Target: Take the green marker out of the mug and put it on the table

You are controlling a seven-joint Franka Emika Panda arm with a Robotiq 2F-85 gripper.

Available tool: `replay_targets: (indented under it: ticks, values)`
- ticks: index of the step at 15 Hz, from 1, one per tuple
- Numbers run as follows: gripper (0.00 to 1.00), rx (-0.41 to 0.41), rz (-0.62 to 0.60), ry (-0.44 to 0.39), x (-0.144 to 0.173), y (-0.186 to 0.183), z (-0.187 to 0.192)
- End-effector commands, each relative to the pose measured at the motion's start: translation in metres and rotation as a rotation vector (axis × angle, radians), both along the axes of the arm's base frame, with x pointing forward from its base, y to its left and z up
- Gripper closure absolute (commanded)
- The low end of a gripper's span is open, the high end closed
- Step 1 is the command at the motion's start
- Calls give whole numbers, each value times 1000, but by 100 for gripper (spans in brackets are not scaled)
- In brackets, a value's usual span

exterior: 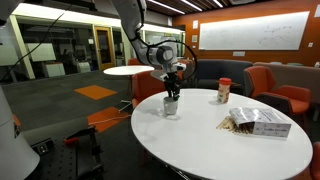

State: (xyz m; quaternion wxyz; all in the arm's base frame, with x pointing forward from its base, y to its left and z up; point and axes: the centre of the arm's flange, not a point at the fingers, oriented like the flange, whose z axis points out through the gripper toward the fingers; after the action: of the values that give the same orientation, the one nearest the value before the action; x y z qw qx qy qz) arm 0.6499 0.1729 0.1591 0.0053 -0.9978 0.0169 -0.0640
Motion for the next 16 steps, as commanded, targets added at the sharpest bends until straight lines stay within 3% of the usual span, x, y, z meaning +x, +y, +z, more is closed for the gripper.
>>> replay_targets:
  ticks: [1,6,13,16]
  values:
    - [46,4,-40,11,-5,-3,-1]
    - [56,-11,-51,35,-3,-3,-16]
    - [59,-22,-29,-2,4,-4,-32]
    - [70,-22,-17,-38,9,2,-30]
